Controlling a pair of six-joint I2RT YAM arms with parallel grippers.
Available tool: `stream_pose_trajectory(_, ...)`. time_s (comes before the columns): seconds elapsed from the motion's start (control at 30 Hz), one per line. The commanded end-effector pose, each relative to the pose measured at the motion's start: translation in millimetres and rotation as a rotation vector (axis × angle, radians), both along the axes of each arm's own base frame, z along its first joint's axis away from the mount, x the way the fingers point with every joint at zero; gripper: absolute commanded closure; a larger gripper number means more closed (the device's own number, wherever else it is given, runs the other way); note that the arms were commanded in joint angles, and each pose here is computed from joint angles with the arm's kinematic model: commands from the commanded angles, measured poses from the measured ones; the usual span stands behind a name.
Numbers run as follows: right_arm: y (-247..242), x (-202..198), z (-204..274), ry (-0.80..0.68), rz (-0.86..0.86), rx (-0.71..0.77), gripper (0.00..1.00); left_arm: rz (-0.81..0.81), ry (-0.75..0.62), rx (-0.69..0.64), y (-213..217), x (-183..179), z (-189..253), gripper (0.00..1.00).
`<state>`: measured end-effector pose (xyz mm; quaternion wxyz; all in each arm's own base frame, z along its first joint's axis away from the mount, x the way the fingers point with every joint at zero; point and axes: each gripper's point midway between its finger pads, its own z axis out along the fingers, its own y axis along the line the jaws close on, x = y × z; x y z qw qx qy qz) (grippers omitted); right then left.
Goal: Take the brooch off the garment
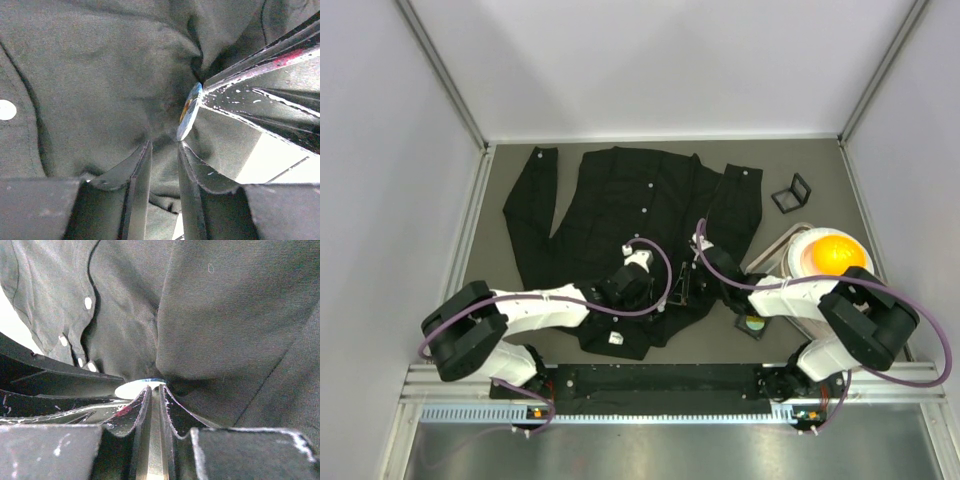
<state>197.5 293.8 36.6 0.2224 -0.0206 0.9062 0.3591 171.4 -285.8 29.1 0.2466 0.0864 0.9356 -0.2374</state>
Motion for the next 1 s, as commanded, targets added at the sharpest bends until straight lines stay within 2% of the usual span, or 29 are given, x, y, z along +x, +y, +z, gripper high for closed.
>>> stream_pose_trajectory(0.0,17.5,8.1,17.7,-0.049,0.017,0.056,0.89,0.008,-0.015,-0.105,-7.6,3.3,17.1,0.67)
stream_pose_trajectory(0.57,21.8,3.4,17.2,-0.046,0.038,0.059,0.90,0.005,0.017,-0.180,-15.5,4.1,29.3,0.63)
stream_pose_trajectory(0.83,24.7,-4.8,17.7,-0.078,0.090,0.039,0.91,0.125,0.087,-0.191,2.5,12.1,42.8,0.60)
stream_pose_trajectory(0.87,25.1,-5.4,19.3,-0.086,0.095,0.039,0.91,0.149,0.108,-0.213,3.3,13.2,45.8,0.59)
stream_pose_trajectory(0.9,25.6,-7.2,19.3,-0.097,0.108,0.032,0.91,0.151,0.128,-0.237,1.5,13.1,48.4,0.52)
stream_pose_trajectory(0.97,23.3,-6.3,20.2,-0.112,0.106,0.019,0.91,0.188,0.161,-0.281,-0.1,21.2,53.3,0.50)
